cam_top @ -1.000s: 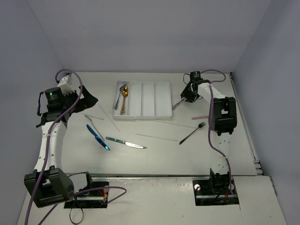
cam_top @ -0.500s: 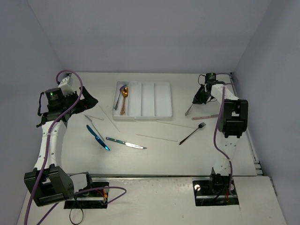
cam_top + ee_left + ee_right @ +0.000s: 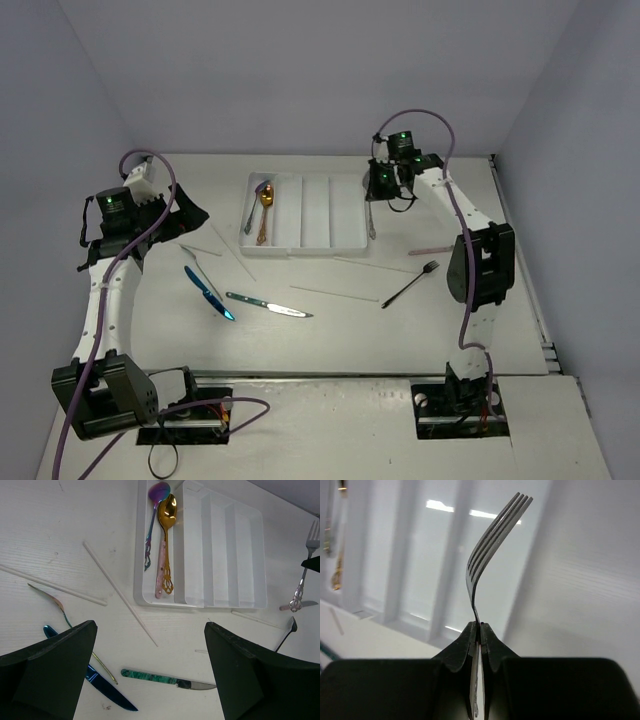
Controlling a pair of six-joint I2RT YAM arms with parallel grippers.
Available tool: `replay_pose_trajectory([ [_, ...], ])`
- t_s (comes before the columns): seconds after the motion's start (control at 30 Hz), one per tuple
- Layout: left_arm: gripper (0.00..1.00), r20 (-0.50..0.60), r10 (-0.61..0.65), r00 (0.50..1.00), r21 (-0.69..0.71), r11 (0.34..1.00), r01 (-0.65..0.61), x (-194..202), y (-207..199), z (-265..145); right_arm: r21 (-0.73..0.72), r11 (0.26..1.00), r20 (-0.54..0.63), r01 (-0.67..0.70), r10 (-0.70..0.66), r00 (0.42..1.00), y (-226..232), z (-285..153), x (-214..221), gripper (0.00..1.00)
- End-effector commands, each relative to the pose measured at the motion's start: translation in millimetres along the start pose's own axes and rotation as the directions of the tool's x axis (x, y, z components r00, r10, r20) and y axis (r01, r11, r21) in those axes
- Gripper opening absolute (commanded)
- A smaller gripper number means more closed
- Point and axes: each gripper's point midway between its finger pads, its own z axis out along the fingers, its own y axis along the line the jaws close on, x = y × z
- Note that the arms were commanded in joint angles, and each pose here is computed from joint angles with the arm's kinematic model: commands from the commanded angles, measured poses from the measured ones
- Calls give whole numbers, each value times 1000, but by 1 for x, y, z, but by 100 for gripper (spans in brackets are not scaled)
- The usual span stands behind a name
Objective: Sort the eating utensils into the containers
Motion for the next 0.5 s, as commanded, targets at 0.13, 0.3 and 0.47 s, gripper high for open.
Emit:
replay_pose_trajectory([
  [0.13,89,91,46,995,37,998,-49,-25,-14,-10,-256,963,106,87,-62,992,116,-13,-47,0],
  [0.3,89,94,62,994,33,997,-66,-26,-16,-15,-245,964,109,103,-79,991,125,2,-49,0],
  [0.47,89,91,57,994,32,998,-60,-23,-14,-13,-185,977,72,109,-97,993,109,28,-36,0],
])
